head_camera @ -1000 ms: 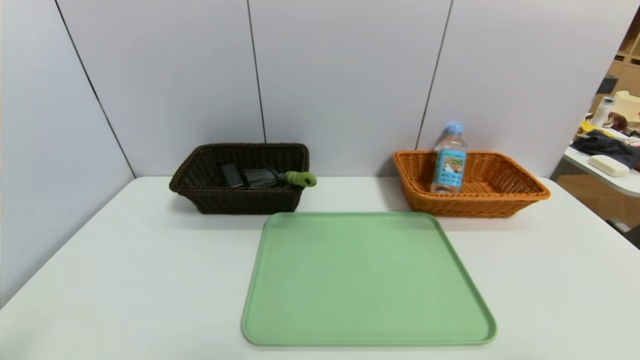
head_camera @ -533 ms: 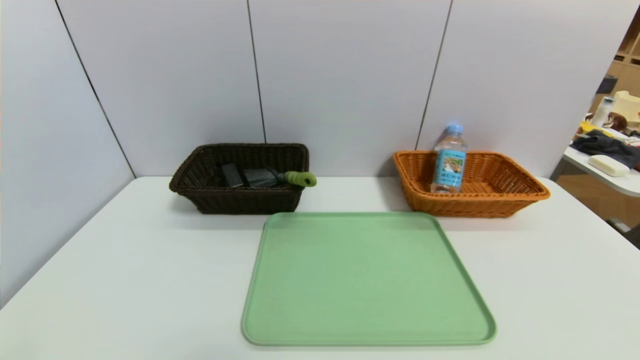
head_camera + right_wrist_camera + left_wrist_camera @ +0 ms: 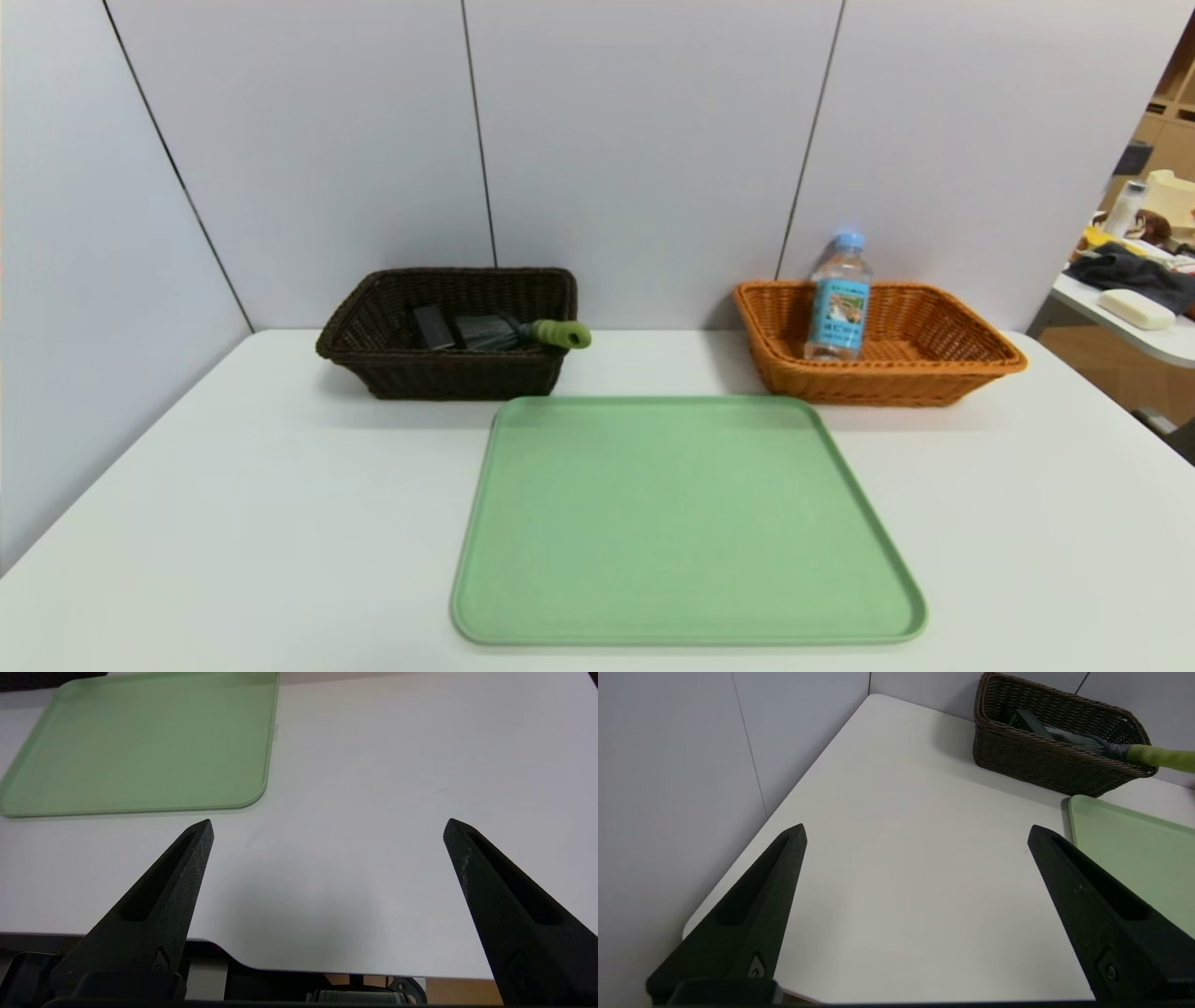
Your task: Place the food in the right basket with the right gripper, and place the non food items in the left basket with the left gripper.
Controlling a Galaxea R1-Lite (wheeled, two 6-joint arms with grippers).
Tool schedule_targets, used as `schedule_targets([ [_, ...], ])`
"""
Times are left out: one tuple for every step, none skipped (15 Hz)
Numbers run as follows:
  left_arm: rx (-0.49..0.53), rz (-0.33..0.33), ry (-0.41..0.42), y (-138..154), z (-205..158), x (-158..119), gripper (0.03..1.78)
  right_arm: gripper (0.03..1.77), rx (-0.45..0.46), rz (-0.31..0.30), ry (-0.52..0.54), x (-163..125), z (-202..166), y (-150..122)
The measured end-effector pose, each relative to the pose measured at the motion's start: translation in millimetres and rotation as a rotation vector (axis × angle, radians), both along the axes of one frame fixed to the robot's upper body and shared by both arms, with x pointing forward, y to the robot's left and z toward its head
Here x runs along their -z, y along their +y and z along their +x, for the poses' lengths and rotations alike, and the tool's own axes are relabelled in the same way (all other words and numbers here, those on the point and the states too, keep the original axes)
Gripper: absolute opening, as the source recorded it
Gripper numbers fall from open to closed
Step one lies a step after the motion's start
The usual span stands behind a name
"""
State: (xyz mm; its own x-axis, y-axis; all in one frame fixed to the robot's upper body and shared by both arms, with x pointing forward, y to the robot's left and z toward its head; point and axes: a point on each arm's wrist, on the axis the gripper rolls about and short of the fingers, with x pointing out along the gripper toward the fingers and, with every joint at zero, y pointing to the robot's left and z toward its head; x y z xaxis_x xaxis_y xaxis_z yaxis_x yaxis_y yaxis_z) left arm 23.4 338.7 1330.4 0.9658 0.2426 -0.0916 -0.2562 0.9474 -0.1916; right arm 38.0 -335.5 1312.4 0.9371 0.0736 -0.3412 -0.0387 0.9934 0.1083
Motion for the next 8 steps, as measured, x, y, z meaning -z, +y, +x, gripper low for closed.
schedule_targets([
  [0.001,0.025,-0.026,0,-2,2,1.69,1.7,0.002,-0.001,-0.018,1,-4,0],
  [0.002,0.052,-0.052,0,-3,4,1.69,1.7,0.004,-0.002,-0.041,3,-8,0],
  [0.002,0.084,-0.072,0,-4,7,1.69,1.7,0.004,-0.006,-0.063,5,-13,0],
  [0.001,0.117,-0.091,0,-5,10,1.69,1.7,0.002,-0.01,-0.088,6,-18,0],
  [0.003,0.137,-0.108,0,-8,14,1.69,1.7,0.002,-0.014,-0.12,8,-23,0],
  [0.005,0.142,-0.117,0,-10,18,1.69,1.7,0.002,-0.019,-0.152,9,-27,0],
  [0.006,0.146,-0.126,0,-13,21,1.69,1.7,0.006,-0.025,-0.192,10,-30,-1],
  [0.006,0.149,-0.13,0,-14,24,1.69,1.7,0.017,-0.03,-0.223,11,-31,-1],
])
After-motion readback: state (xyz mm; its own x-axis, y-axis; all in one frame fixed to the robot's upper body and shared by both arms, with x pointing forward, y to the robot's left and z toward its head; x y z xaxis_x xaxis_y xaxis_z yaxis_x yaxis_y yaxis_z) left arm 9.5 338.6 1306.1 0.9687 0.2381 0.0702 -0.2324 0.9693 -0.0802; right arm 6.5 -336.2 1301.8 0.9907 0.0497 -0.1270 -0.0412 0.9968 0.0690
